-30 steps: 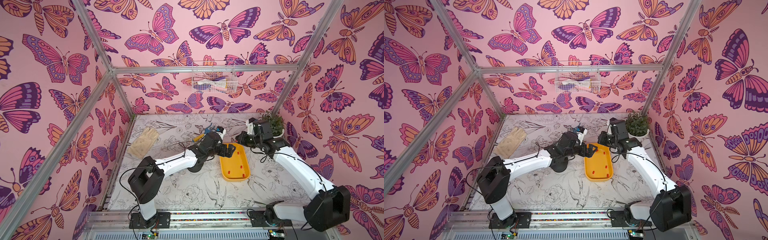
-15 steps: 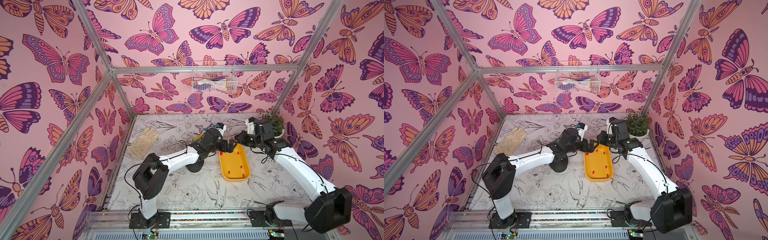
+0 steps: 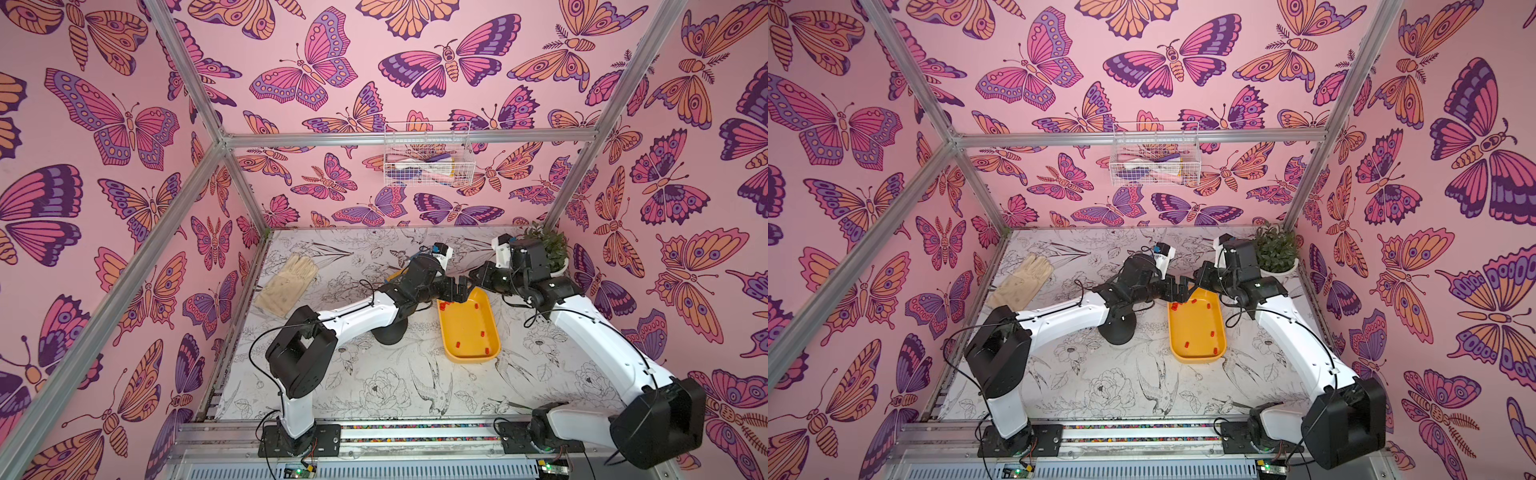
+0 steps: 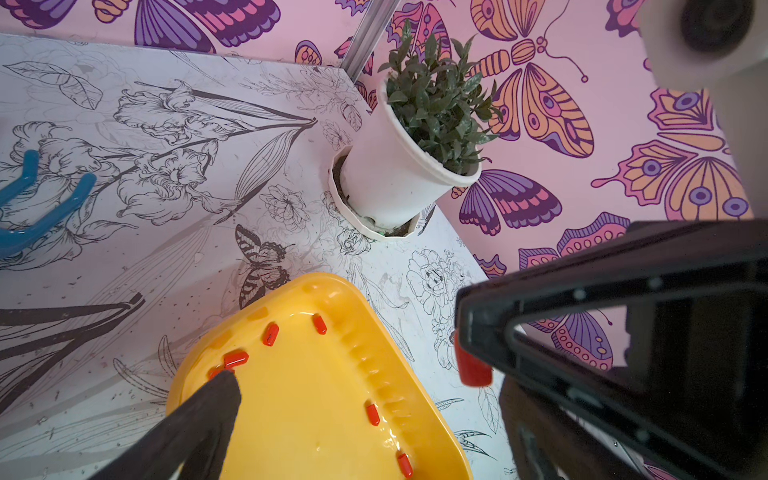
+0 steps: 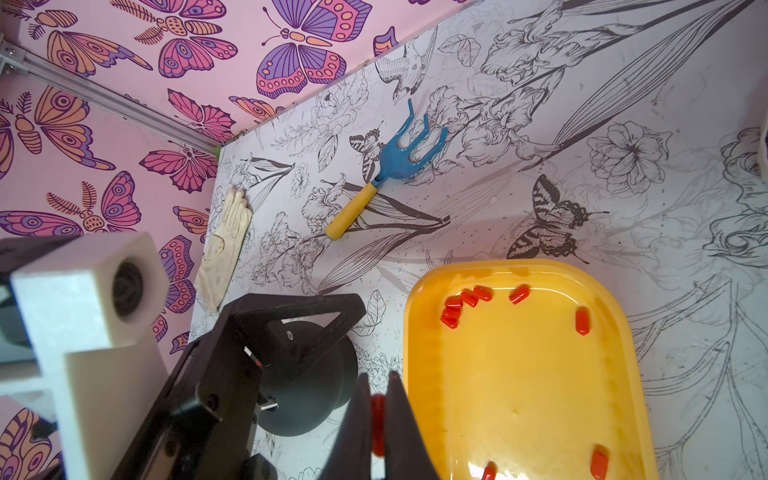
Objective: Cover the protruding screws with screw protection sleeves
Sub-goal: Pick up the screw protection sleeve from the storage box.
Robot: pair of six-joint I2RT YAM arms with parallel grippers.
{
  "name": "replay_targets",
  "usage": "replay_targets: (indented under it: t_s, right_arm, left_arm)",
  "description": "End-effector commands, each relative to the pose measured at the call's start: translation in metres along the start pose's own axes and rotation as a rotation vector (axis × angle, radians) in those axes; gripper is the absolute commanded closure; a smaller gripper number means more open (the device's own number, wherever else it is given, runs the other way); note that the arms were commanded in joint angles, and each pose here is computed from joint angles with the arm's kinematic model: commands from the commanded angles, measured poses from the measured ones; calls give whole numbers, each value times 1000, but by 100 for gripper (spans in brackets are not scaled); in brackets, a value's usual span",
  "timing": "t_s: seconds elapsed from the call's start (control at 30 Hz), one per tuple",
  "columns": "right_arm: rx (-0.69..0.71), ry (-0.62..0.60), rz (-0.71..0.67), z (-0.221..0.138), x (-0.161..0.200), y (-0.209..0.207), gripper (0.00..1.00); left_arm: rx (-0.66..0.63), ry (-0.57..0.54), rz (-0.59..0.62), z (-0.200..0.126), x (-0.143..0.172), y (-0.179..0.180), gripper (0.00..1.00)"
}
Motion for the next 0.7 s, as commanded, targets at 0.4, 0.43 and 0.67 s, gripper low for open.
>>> replay_targets:
  t_s: [0.4, 0.43, 0.67]
  right_arm:
    - [-37, -5, -2, -7, 4, 2, 90]
    - [-36, -2, 1, -7, 5, 1, 90]
    - [-41, -3, 3, -6, 5, 1, 90]
  left_arm:
    - [1, -28, -18, 2, -12, 11, 0]
    - [0, -28, -18, 2, -12, 11, 0]
    - [-3, -30, -22, 0, -12, 13, 0]
Point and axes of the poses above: each gripper's point midway between its finger pads, its own z axis out along the fingers, its own y axis along the line the jaws close on, x = y × z, the point moved 6 cm from there along -z, back along the fingers, and after that the axes turned 6 degrees about -z, right-handed, at the moved point
